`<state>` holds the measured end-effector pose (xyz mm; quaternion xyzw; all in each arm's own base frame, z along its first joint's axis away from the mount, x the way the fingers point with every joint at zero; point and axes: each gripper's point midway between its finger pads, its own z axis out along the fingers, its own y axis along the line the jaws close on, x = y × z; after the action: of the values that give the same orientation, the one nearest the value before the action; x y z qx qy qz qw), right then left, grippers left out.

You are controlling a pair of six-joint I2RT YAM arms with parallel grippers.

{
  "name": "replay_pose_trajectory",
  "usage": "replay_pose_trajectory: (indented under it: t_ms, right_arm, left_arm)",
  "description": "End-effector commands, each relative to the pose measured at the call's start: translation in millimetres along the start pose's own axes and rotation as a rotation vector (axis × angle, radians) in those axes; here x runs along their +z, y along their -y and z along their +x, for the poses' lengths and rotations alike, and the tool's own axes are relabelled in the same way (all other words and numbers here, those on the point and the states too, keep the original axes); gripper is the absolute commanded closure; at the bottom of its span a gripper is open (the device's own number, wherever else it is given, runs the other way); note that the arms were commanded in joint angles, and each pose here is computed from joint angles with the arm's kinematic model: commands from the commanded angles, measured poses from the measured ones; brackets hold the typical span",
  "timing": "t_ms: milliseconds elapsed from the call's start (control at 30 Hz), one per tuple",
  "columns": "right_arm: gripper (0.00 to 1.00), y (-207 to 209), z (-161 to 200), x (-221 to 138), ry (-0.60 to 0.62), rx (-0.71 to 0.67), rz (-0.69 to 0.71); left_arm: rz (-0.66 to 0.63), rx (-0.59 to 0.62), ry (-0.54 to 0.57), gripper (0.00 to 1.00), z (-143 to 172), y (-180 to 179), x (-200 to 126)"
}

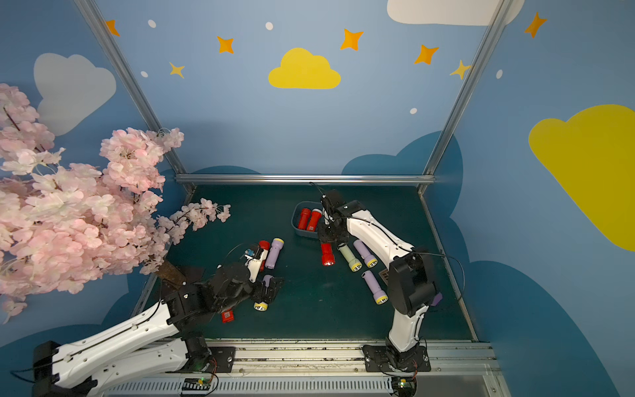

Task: Put the flashlights into the storage boxes
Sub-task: Place the flashlight at the storage box.

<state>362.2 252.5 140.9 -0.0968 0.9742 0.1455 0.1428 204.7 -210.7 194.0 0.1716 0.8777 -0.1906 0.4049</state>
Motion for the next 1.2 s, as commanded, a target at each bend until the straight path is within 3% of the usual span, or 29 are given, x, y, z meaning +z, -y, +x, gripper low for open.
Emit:
replay_pose_trajectory:
  t_ms: [0, 533, 833, 1167]
  right_arm:
    - [0.69, 3.9, -23.8, 7.0, -0.010, -0.005, -0.002]
    - [0.68, 41.7, -133.6, 54.7, 0.072, 0.165, -0.114]
    - [0.68, 46.9, -135.9, 99.4, 0.039, 0.246, -0.162]
    - [0.67, 46.0, -132.0, 118.1, 0.039, 0.287, -0.164]
  left_arm:
    - [0.009, 0.028, -0.029, 0.01, -4.8, -2.1, 3.4]
    - [0.022, -0.055, -0.070, 0.01, -25.8, -24.0, 35.2]
    - [0.016, -0.088, -0.101, 0.01, -23.0, -32.6, 47.0]
    - [0.023, -0.106, -0.106, 0.01, -23.5, -34.6, 48.0]
